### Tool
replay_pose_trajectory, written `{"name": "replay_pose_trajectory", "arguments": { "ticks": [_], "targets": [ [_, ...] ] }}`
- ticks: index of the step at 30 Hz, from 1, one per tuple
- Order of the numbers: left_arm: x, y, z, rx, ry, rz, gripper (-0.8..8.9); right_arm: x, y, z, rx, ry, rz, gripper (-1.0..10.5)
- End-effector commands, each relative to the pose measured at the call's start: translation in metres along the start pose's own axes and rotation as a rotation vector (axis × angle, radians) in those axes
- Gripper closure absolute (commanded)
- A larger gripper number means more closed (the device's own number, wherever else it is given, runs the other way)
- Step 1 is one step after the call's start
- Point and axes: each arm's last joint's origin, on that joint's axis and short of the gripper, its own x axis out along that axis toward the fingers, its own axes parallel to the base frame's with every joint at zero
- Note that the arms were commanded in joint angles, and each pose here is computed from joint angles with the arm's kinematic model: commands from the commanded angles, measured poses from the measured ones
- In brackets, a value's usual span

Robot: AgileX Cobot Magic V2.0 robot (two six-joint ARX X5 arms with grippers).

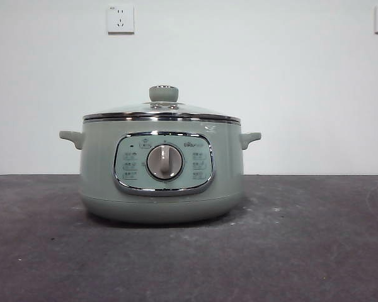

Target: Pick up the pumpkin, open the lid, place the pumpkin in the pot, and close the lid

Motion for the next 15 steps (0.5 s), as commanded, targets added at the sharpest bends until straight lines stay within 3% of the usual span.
{"name": "replay_pose_trajectory", "arguments": {
  "ticks": [1,11,15],
  "targets": [
    [0.001,0.0,-0.005,-0.007,0.011,0.006,8.17,-0.001,0.0,-0.002,0.012,0.014,-0.001,9.5],
    [0.001,0.0,-0.005,-0.007,0.011,0.006,8.17,-0.001,0.001,-0.002,0.012,0.014,-0.001,9.5],
    [0.001,0.0,-0.005,-0.007,0.011,0.006,8.17,-0.014,-0.003,-0.006,-0.05,-0.041,-0.053,9.5]
  ]
}}
